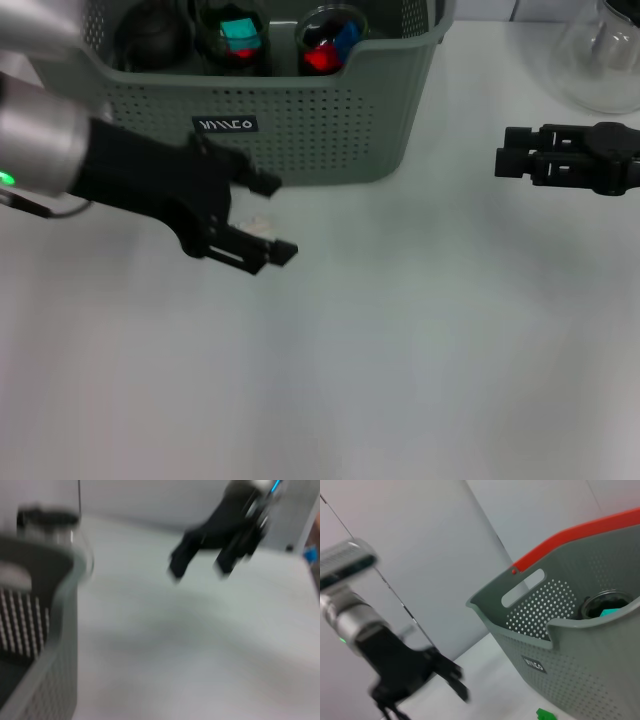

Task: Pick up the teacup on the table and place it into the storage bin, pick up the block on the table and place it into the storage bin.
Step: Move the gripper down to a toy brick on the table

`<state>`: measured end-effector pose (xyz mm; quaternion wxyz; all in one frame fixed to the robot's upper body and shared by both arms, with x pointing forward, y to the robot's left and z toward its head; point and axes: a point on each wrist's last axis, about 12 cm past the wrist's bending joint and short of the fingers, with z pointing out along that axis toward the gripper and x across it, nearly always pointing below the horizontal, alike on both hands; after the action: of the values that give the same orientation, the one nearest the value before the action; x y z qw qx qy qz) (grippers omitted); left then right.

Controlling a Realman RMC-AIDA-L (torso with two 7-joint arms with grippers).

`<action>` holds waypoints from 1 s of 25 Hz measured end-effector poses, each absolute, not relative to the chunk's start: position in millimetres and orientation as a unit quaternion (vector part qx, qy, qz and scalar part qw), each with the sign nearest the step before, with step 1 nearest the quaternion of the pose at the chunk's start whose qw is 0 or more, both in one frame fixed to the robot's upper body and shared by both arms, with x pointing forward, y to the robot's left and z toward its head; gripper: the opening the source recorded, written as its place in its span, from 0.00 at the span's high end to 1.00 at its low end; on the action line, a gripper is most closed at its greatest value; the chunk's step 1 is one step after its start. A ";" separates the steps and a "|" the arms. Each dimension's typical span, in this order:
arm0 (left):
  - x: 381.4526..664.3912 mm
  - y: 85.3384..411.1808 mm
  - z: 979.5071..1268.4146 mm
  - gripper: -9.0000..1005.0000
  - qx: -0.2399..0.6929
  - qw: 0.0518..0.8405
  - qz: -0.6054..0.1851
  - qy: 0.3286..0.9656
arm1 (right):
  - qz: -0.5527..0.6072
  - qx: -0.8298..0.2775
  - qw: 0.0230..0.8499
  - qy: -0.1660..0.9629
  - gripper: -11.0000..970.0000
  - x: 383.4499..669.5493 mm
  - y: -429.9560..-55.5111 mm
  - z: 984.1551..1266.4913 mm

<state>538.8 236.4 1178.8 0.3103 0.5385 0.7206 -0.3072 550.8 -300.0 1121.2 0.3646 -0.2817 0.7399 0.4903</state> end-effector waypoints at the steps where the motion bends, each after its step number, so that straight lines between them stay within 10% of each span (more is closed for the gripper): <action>1: 542.7 232.3 1171.7 0.21 0.539 0.298 -0.300 0.729 | 0.490 -0.281 0.365 0.740 0.27 550.6 -299.8 1120.9; 25: 590.3 167.7 1118.9 0.21 0.544 0.191 -0.090 0.812 | 0.491 -0.265 0.372 0.742 0.27 545.3 -305.1 1115.8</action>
<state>590.3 167.7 1118.9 0.1912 0.5436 0.8123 -0.0901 545.3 -305.1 1115.8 0.3719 -0.2647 0.7421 0.4909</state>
